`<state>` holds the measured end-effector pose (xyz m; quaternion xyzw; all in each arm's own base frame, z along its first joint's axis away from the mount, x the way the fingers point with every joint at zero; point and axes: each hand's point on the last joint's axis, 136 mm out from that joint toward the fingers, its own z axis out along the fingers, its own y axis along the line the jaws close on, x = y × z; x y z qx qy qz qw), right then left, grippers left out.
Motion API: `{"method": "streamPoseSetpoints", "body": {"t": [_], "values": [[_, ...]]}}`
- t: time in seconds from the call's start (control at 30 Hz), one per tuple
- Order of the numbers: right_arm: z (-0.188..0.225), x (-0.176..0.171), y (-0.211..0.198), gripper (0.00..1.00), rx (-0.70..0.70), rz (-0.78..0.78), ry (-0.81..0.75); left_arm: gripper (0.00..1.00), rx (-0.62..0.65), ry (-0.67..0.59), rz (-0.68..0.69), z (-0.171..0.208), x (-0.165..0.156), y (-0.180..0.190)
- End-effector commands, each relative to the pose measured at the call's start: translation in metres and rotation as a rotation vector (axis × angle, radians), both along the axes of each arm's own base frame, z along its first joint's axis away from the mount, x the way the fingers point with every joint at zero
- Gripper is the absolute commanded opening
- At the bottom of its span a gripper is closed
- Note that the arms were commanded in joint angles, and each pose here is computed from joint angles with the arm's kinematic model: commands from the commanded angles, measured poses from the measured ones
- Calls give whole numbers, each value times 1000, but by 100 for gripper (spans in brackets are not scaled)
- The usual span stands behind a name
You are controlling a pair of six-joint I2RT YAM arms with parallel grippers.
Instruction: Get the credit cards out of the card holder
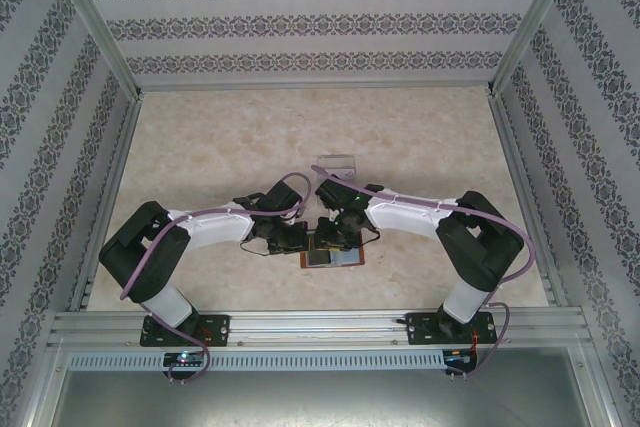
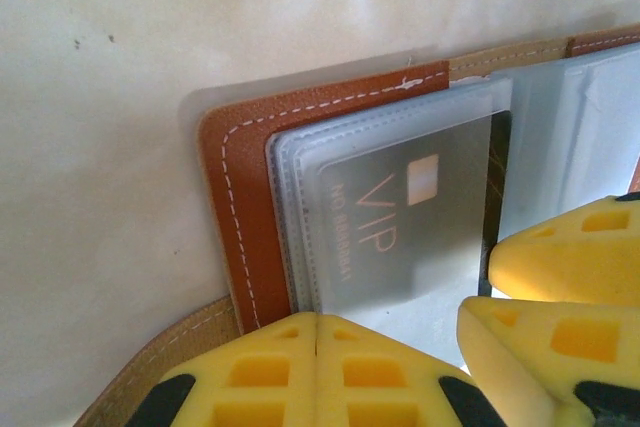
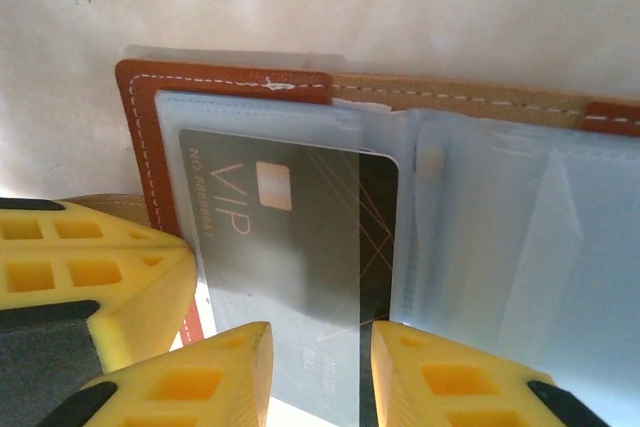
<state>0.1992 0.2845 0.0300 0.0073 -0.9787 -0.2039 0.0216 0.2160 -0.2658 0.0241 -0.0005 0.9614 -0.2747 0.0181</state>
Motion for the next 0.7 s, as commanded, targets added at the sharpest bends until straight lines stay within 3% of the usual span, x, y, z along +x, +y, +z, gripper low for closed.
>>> {"method": "streamPoseSetpoints", "body": {"t": [0.0,0.67], "values": [[-10,-1,-18,34,-84,0,2,0,29,6,-15,-6,-7,4],[15,4,-16,36,-39,-4,-49,0,28,-36,-15,20,-2,4]]}}
